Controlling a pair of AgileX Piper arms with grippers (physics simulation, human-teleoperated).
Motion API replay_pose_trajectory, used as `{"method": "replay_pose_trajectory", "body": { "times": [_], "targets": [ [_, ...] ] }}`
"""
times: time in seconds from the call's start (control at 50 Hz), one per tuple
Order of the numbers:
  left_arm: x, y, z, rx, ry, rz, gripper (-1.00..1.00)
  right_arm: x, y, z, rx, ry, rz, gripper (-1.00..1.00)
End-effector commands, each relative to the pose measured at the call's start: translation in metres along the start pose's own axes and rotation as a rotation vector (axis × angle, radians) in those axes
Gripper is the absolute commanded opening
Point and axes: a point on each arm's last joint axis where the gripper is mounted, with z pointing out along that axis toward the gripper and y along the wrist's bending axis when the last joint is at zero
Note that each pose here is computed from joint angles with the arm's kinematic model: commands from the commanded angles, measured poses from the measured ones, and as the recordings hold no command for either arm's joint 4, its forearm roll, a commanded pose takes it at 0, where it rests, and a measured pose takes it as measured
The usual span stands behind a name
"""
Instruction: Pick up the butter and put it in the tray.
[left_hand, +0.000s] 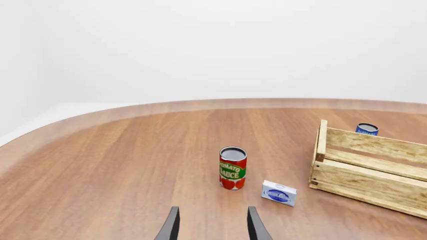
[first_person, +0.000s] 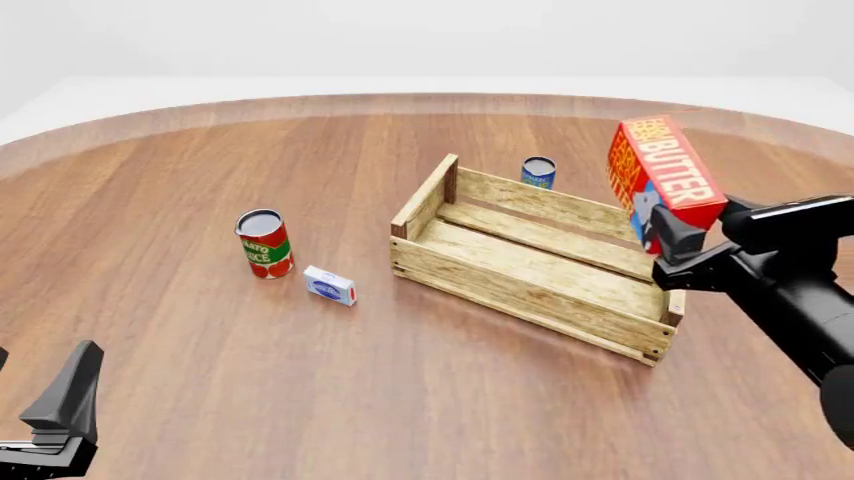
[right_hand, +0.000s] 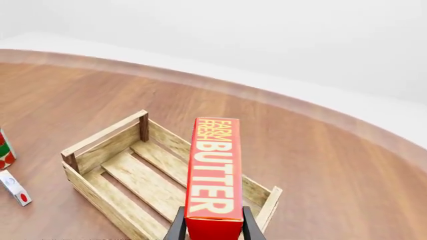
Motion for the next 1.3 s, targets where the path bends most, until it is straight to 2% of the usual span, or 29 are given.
{"method": "replay_pose_trajectory", "body": {
  "times": [0.02,0.9,1.3],
  "targets": [
    [0.0,0.0,0.0,0.0,0.0,0.0,1.0,-0.008,0.004,0.001,-0.024,-0.027,0.009,-1.0],
    [0.0,0.0,0.0,0.0,0.0,0.0,1.0,-0.008,0.017,0.023,-0.079,-0.011,0.014,-1.0],
    [0.0,0.0,0.0,0.0,0.0,0.0,1.0,0.001,0.025,0.04,-0.103,0.006,0.031,-1.0]
  ]
}}
